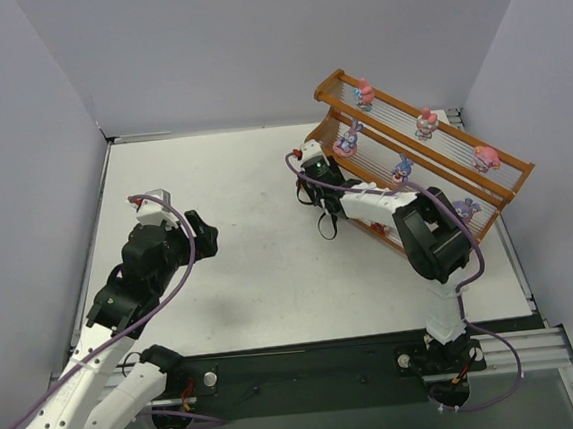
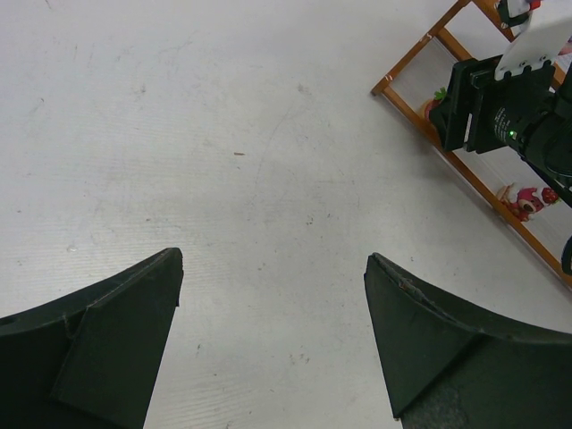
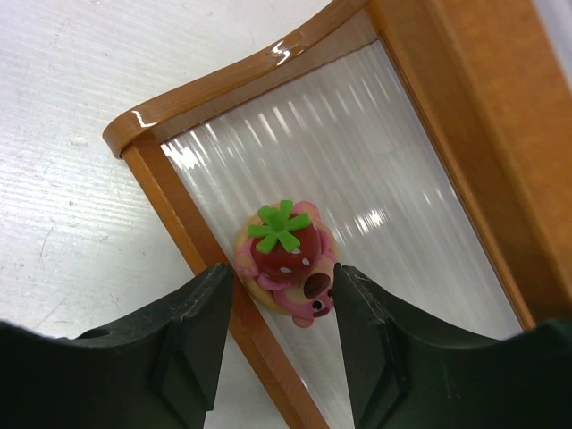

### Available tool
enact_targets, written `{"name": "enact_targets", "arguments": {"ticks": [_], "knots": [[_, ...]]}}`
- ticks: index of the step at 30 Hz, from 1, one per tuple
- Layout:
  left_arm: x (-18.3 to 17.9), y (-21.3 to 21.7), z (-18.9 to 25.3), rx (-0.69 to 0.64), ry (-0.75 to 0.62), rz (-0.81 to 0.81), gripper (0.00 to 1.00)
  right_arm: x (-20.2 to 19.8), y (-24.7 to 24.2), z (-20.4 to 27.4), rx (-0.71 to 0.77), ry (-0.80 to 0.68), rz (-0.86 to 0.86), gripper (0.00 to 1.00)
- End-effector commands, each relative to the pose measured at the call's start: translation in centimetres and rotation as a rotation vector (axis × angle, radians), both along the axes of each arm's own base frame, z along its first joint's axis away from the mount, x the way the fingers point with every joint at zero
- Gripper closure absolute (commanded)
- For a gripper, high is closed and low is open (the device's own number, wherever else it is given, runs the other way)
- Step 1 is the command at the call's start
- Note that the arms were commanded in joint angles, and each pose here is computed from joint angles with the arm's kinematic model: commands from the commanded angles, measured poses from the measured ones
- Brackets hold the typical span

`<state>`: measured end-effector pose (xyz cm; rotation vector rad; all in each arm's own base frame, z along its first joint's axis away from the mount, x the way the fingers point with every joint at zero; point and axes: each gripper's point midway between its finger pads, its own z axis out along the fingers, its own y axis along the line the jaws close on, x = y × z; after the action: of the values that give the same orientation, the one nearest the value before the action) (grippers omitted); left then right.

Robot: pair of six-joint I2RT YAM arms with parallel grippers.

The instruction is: Place and organize the plastic toys onto the shelf

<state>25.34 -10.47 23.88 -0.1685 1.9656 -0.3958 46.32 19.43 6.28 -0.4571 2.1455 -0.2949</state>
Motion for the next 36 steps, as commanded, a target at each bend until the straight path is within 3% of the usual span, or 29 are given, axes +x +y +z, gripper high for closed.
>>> {"name": "enact_targets", "arguments": {"ticks": [1,10,14,19,25,31,36], "knots": [[0.4,-0.2,2.5,-0.035,-0.077,-0.008,0.07,-0.1,0.5,5.2,0.055,-0.124,-0.015,0.51],[0.3,-0.3,2.4,-0.043,-0.079,-0.01,0.07,-3.4,0.8,7.2,0.079,-0.148,-0.015,0.52],[0.1,-0.2,2.2,-0.052,-0.08,-0.007,0.07,-6.9,-2.0,7.4,0.094,-0.107,-0.134,0.64],[0.0,-0.4,1.2,-0.065,-0.066,-0.015,0.07,-12.7,-7.0,4.0,0.144,-0.036,-0.374,0.78],[0.1,-1.0,0.9,-0.074,-0.059,-0.037,0.07,-16.3,-12.3,2.5,0.122,-0.14,-0.606,0.99],[-0.1,-1.6,0.6,-0.086,-0.047,-0.062,0.07,-16.3,-15.3,2.9,-0.003,-0.276,-0.74,1.0],[-0.2,-1.5,0.9,-0.083,-0.051,-0.062,0.07,-17.2,-16.8,2.7,0.04,-0.335,-0.834,1.0]]}}
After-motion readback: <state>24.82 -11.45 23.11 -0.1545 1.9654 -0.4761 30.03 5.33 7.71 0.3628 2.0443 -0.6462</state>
